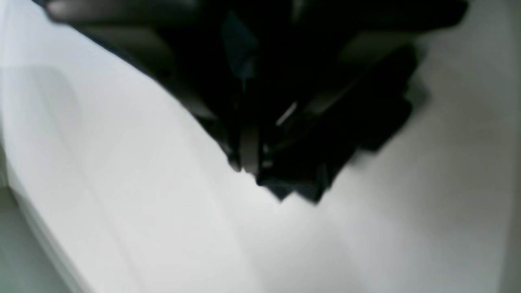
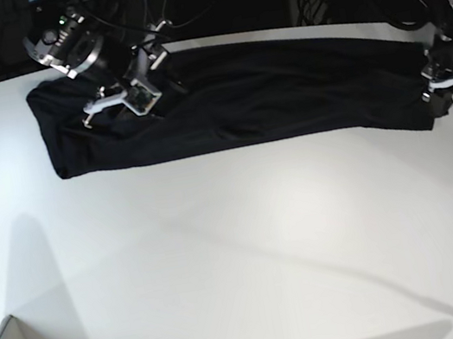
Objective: Layout the t-shirt on the table in an organized manner, then fold the t-shirt properly
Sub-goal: 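Move the left gripper back to the shirt end and grasp it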
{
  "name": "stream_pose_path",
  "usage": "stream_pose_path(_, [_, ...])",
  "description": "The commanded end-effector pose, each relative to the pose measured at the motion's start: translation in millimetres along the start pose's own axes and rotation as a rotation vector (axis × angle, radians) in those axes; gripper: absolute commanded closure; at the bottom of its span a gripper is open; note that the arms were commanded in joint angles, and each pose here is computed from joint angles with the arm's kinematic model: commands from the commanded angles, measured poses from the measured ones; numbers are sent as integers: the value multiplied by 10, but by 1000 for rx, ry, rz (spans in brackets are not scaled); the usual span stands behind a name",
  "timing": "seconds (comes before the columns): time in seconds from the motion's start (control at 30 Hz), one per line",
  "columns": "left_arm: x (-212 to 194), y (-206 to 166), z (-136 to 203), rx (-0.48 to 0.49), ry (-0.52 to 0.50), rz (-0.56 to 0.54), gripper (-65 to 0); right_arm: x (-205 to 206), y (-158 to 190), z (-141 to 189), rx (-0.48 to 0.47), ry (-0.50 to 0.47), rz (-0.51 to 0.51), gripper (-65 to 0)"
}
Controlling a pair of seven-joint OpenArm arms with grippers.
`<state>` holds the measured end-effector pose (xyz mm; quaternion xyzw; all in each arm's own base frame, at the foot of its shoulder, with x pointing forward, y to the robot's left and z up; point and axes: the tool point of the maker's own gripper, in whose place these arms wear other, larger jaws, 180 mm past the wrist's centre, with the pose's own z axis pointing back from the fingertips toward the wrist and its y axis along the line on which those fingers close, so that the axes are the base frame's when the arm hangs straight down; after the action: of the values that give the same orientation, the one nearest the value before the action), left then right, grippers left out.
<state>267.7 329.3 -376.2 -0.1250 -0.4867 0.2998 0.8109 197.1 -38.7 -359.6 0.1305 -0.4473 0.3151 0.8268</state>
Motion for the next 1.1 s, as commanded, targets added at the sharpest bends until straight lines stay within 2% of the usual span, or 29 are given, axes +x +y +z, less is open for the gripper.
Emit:
stream_pose_path(0.0, [113, -10, 3, -14, -35, -5, -1, 95, -4, 24, -3, -43, -7, -327])
stream_pose_path(0.2, [5, 82, -15, 1, 0, 14, -23, 76, -3, 32, -4, -39, -10, -327])
stream_pose_path(0.3, [-60, 133, 44, 13, 13, 10, -128, 76, -3, 32, -4, -39, -10, -327])
stream_pose_path(0.43, [-5, 91, 122, 9, -2, -23, -308, 76, -3, 32, -4, -39, -10, -327])
stream_pose_path(0.5, [59, 44, 166, 4, -18, -46, -355, 73, -3, 32, -4, -37, -10, -327])
stream_pose_path(0.7, [248, -62, 270, -8, -61, -110, -379, 71, 8, 31, -2, -36, -12, -327])
stream_pose_path(0.87, [200, 206, 247, 70, -12, -152, -383, 71, 5, 31, -3, -36, -14, -327])
stream_pose_path(0.93, [168, 316, 237, 112, 18, -193, -417, 68, 3, 32, -3, -35, -12, -327])
stream_pose_path(1.07, [158, 386, 218, 155, 41, -252, -526, 63, 4, 31, -3, -34, -13, -327])
